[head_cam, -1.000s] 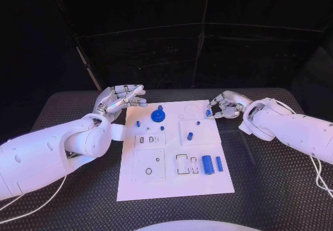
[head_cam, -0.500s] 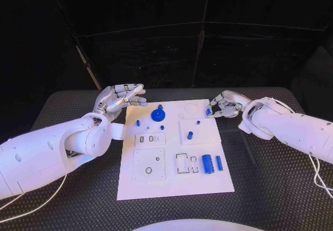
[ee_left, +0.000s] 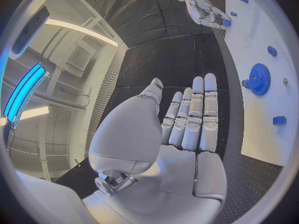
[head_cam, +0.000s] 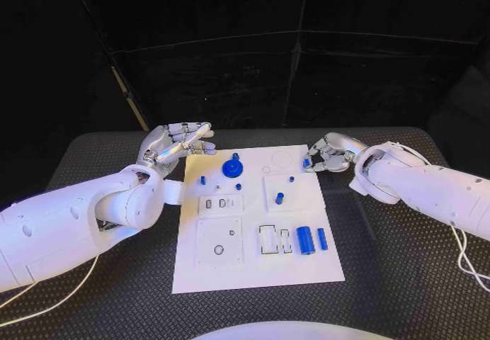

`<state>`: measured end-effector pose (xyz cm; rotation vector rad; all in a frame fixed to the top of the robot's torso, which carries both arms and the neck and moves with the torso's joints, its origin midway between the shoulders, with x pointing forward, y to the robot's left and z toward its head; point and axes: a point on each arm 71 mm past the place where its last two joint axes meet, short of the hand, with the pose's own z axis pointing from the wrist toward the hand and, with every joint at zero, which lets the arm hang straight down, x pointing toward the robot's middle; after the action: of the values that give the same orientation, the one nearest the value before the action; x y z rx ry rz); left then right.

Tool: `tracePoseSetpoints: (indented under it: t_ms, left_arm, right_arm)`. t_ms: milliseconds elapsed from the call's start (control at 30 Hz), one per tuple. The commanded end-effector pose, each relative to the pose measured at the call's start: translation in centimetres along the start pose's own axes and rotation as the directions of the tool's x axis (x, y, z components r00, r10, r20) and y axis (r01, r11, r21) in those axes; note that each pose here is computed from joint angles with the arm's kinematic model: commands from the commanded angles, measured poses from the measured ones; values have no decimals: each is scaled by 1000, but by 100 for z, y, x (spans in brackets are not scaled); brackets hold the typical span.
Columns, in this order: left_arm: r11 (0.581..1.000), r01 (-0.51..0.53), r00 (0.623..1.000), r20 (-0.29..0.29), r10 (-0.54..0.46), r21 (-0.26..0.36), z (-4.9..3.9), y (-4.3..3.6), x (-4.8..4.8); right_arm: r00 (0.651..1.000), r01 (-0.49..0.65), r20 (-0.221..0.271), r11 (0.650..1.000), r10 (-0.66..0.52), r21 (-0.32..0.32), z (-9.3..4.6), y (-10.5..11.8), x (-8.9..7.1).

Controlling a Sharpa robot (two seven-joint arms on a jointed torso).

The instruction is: Assemble the parts on the task board

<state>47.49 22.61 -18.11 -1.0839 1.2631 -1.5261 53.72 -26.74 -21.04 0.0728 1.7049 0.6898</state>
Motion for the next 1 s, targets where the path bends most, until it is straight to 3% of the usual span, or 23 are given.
tracePoseSetpoints:
  t_ms: [33,400,800,1000]
  left_arm:
    - [1000,3,1000,-13,-3,11,7,-15,15]
    - [1000,2,1000,-11,-2,10,9,-13,8]
    - [1000,1,1000,-9,0,9,9,-12,-2]
    - [1000,-1,1000,-6,1,9,4,-14,-18]
  right_arm:
    - [1000,9,-13,1000,-9,-2,8,7,5]
    - [1000,9,-8,1000,-9,-14,25,33,23]
    - [997,17,77,999,-15,-29,-8,68,-39]
    - [994,8,105,998,-2,-57,-61,227,-43]
